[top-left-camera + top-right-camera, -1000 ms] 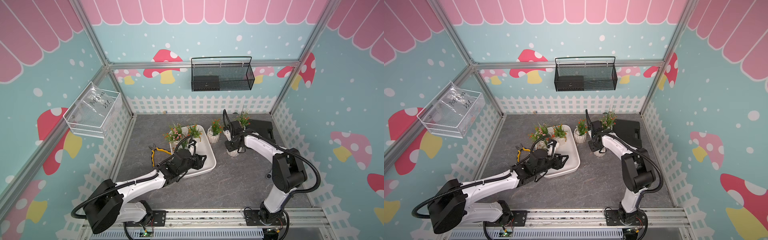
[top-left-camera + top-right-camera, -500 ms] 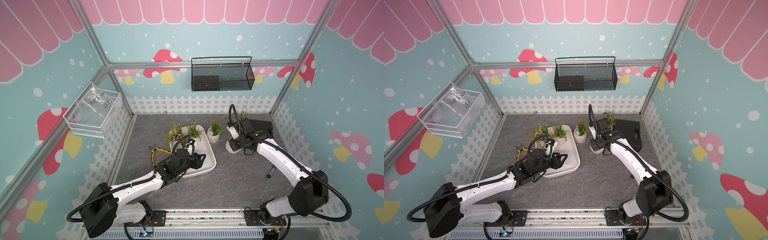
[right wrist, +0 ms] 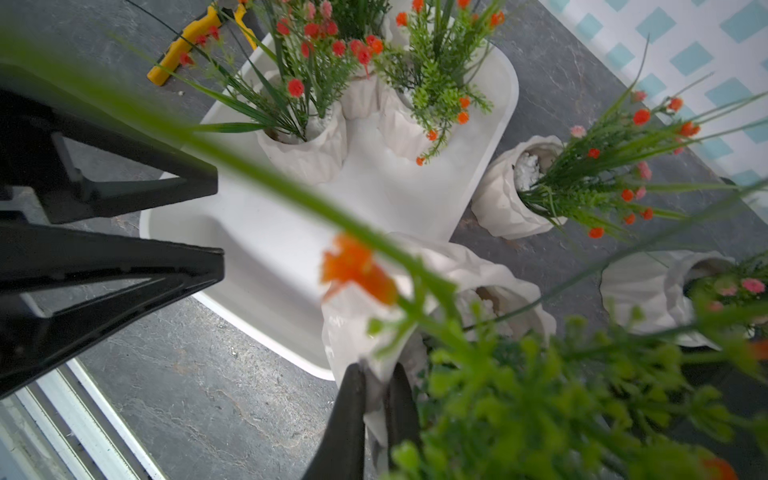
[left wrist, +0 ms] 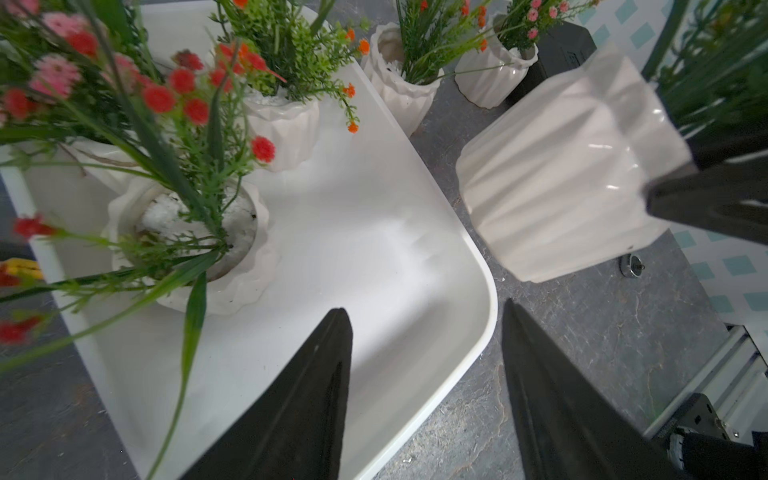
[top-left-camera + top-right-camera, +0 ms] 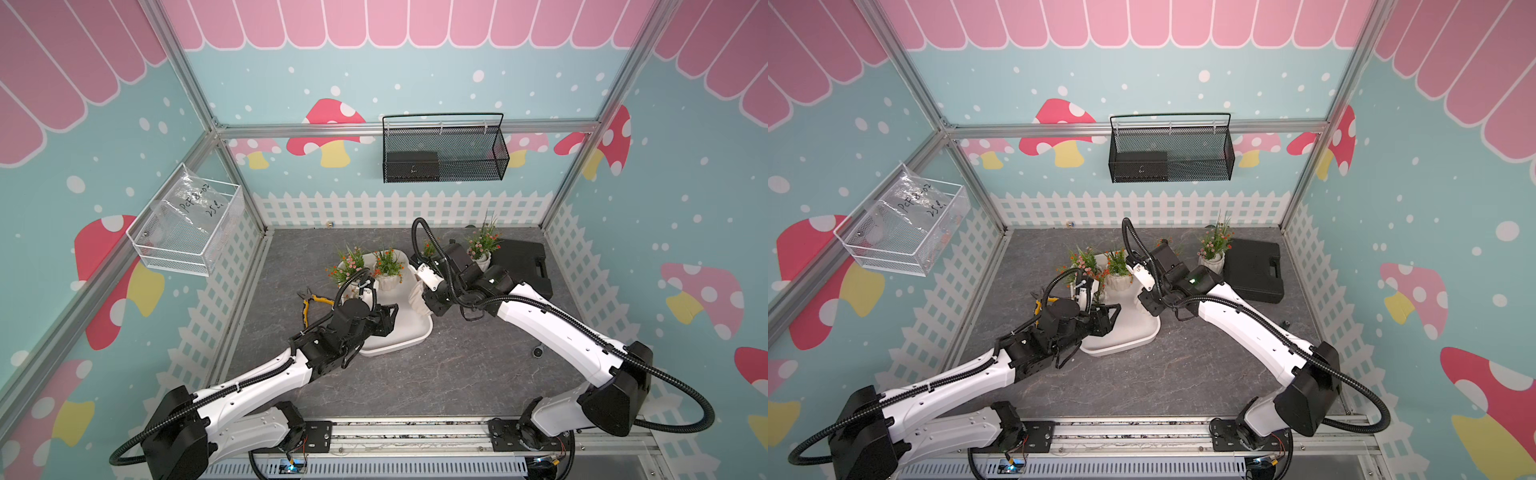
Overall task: Put the potted gypsophila into the storage box
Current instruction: Pick up the baby's breath potted plant from the center of the board, then place the baby's breath potted plant at the storage box.
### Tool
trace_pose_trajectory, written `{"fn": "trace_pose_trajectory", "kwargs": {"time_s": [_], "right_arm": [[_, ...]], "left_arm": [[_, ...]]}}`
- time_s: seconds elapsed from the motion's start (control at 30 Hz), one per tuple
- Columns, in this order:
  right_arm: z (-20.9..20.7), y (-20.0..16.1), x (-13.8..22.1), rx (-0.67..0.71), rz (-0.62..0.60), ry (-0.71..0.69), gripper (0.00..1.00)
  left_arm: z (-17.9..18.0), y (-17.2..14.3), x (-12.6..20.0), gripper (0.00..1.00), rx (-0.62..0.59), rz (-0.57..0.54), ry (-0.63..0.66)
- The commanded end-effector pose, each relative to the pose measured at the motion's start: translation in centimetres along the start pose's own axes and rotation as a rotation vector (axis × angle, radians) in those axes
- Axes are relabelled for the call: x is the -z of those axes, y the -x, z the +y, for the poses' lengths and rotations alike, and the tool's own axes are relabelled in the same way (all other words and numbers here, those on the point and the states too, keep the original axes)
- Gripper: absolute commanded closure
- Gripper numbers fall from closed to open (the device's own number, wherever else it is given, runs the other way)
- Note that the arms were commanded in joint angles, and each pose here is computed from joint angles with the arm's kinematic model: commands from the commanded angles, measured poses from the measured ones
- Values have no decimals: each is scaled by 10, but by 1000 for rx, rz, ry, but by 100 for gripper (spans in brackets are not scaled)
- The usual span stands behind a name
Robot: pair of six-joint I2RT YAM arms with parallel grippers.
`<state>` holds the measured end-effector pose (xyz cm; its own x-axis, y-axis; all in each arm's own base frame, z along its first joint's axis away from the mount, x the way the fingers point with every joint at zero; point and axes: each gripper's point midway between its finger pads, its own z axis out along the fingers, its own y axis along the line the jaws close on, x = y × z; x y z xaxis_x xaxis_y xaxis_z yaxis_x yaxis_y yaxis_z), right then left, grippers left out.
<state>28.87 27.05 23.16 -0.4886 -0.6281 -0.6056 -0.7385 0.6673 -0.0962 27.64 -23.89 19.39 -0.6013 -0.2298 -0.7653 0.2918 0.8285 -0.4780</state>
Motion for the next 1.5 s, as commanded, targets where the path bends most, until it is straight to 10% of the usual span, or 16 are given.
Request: {"fn": "trace_pose_trajectory", "kwargs": {"time_s": [0.0,1.47], "right_arm": [[5,28,-5,64,-56,-31,100],[10,55,-176,-123,76,-11,100]], "left_arm": [[12,6,6,42,40,-31,55],[53,0,-4,45,186,-19,116]]}}
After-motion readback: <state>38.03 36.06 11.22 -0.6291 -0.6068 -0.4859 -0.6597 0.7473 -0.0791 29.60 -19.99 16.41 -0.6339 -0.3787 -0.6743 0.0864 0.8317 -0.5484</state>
